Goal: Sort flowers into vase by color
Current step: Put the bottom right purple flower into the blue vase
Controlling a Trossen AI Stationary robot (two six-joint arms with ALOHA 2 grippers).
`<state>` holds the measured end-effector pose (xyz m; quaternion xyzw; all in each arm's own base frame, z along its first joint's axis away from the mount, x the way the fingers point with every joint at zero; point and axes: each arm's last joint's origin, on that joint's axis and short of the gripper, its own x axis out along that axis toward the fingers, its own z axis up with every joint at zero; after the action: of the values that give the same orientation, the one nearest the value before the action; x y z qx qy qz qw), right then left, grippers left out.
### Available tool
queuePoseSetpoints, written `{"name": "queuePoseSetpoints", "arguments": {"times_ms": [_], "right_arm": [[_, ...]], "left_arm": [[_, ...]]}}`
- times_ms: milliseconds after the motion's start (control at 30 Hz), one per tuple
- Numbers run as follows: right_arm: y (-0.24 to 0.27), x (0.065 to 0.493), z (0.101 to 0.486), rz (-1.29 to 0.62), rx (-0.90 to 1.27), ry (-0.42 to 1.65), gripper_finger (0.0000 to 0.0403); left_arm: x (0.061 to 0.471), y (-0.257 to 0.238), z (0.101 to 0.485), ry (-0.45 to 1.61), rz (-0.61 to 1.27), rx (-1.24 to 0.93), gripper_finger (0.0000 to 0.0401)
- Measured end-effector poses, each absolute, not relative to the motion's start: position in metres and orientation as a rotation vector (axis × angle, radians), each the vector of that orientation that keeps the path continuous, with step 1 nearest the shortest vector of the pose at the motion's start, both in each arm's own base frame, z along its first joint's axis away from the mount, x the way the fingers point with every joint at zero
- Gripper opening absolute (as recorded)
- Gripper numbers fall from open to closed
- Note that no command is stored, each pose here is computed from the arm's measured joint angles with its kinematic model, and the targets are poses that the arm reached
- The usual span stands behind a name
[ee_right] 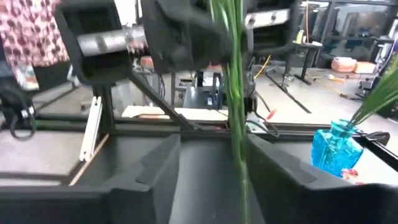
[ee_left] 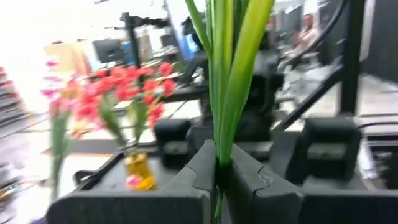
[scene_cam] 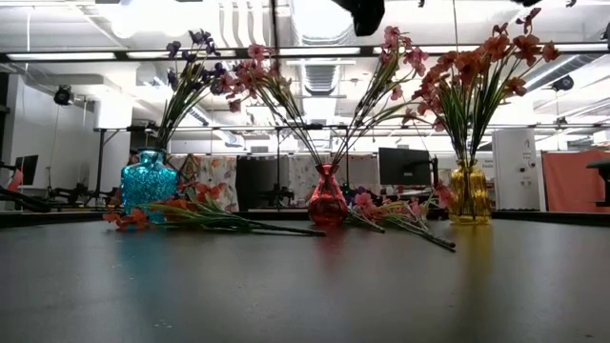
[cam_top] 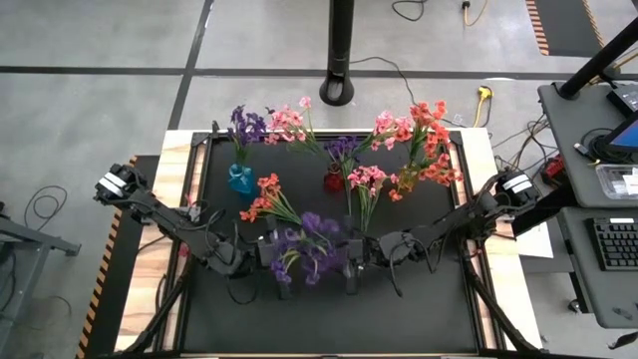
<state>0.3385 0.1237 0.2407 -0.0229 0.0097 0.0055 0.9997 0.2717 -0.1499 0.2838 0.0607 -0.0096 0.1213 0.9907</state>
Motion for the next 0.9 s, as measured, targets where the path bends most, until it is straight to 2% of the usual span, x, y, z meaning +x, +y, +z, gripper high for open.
{"name": "queuePoseSetpoints", "arguments": {"times_ms": [167,400,667,900], "right_arm": [[0.120,0.330,0.256,0.003,0.000,0.024,0.0214],[0.117,0.324,0.263,-0.015,0.022,0.043,0.0248],[0.117,0.325,0.258,-0.018,0.057,0.078,0.0258],[0.117,0.325,0.259,-0.018,0.067,0.074,0.0251]], "left_arm": [[0.258,-0.144,0.289,0.041,0.373,0.131,0.0001],[0.231,-0.124,0.307,0.103,0.508,0.159,0.0000],[0.180,-0.086,0.324,0.138,0.698,0.172,0.0000],[0.136,-0.045,0.304,0.078,0.839,0.040,0.0000]]}}
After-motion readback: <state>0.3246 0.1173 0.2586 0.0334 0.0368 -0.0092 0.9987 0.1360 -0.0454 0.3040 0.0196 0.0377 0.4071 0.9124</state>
